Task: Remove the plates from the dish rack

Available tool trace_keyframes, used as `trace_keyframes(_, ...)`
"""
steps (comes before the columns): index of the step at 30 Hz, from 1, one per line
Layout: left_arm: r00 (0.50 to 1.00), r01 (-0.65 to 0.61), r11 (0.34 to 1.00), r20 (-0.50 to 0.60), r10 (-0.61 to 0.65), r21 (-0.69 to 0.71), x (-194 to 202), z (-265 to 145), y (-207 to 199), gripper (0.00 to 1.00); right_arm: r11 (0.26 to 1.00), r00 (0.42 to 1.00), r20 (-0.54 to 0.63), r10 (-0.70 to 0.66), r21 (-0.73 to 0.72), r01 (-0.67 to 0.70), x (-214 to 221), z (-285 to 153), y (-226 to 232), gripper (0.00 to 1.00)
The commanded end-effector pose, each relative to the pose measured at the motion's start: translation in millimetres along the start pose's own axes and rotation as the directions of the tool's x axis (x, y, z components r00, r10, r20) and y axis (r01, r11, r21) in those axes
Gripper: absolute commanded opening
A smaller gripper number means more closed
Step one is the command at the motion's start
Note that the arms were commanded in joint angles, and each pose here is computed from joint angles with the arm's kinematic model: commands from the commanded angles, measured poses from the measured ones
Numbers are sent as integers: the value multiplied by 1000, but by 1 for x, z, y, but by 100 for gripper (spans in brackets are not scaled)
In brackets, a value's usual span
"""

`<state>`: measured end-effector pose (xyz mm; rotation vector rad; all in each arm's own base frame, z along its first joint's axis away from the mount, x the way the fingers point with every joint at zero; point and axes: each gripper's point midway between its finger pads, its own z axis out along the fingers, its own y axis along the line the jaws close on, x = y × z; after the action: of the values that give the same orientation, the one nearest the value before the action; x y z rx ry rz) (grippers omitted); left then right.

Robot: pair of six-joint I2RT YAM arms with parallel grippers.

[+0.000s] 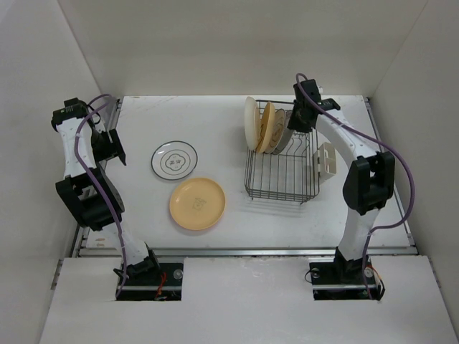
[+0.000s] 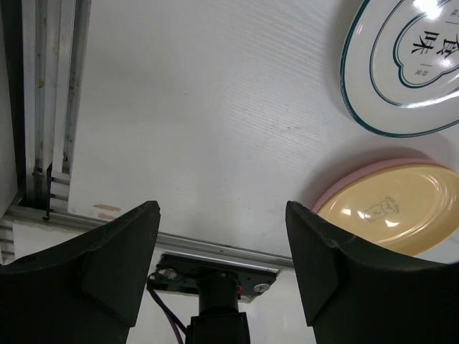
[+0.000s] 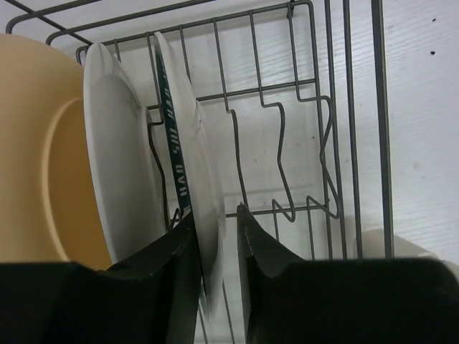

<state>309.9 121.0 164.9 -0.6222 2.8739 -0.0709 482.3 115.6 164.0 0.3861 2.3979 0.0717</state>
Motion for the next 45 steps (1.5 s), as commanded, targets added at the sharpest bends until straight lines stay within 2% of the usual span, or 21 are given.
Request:
trace_keyframes(1,999,-8,1000,42,8,6,5,-17,-2,68,999,997,64,31,4,-32,-16,0,0,28)
trace_keyframes(2,999,-8,1000,42,8,6,5,-17,-2,68,999,997,64,31,4,-32,-16,0,0,28)
trace_keyframes(3,999,-8,1000,33,7,6,8,-16,-2,68,1000,998,53,28,10,-29,-13,5,-1,19)
trace_keyframes(6,999,-8,1000,33,7,6,8,-15,-2,68,1000,998,67,11,27,-13,-21,3,-2,0)
trace_keyframes(10,999,-8,1000,33,7,6,8,-15,-2,68,993,984,177,-14,117,-7,-51,-26,-17,0)
trace_keyframes(15,1000,-7,1000,23,7,-3,7,-13,0,68,971,929,361,-81,239,-8,-92,-83,-19,0)
trace_keyframes(19,999,-7,1000,33,7,-3,5,-15,0,68,940,898,408,-163,342,15,-107,-104,-22,0)
trace_keyframes(24,999,-9,1000,51,9,-3,3,-19,-1,68,817,872,418,-255,575,-36,-118,-126,-57,0)
trace_keyframes(25,998,-20,1000,60,20,-4,3,-22,-1,68,767,859,421,-291,639,-53,-119,-137,-65,0)
trace_keyframes(28,995,-57,997,84,53,46,4,-30,-9,68,750,830,481,-283,651,-122,-132,-169,-75,0)
trace_keyframes(30,988,-107,989,122,95,98,0,-36,-19,70,769,809,531,-252,617,-166,-142,-193,-77,0)
trace_keyframes(31,982,-145,970,147,117,193,1,-43,-36,70,790,802,550,-232,588,-174,-146,-200,-75,0)
trace_keyframes(33,971,-220,918,167,173,330,10,-60,-60,72,895,774,613,-158,420,-151,-154,-222,-43,0)
trace_keyframes(34,963,-261,846,191,192,464,16,-72,-84,72,931,765,626,-149,349,-104,-156,-230,-26,0)
trace_keyframes(35,931,-359,788,251,265,500,20,-85,-95,74,987,755,648,-103,160,-4,-154,-233,20,0)
trace_keyframes(37,897,-441,711,280,341,548,34,-99,-120,78,992,738,674,-33,-66,105,-150,-258,63,0)
trace_keyframes(38,883,-469,690,298,362,551,38,-103,-127,78,974,738,675,-16,-157,164,-144,-264,85,0)
trace_keyframes(39,876,-482,680,289,386,553,43,-102,-136,78,916,747,665,-7,-296,271,-129,-268,126,0)
trace_keyframes(41,863,-504,698,323,388,509,34,-101,-140,80,849,760,650,-15,-393,353,-110,-269,164,0)
trace_keyframes(42,862,-507,694,325,389,511,34,-101,-144,80,763,789,612,-63,-480,433,-82,-260,200,0)
trace_keyframes(45,868,-497,686,311,388,531,32,-99,-150,81,595,820,566,-92,-629,501,-47,-262,246,0)
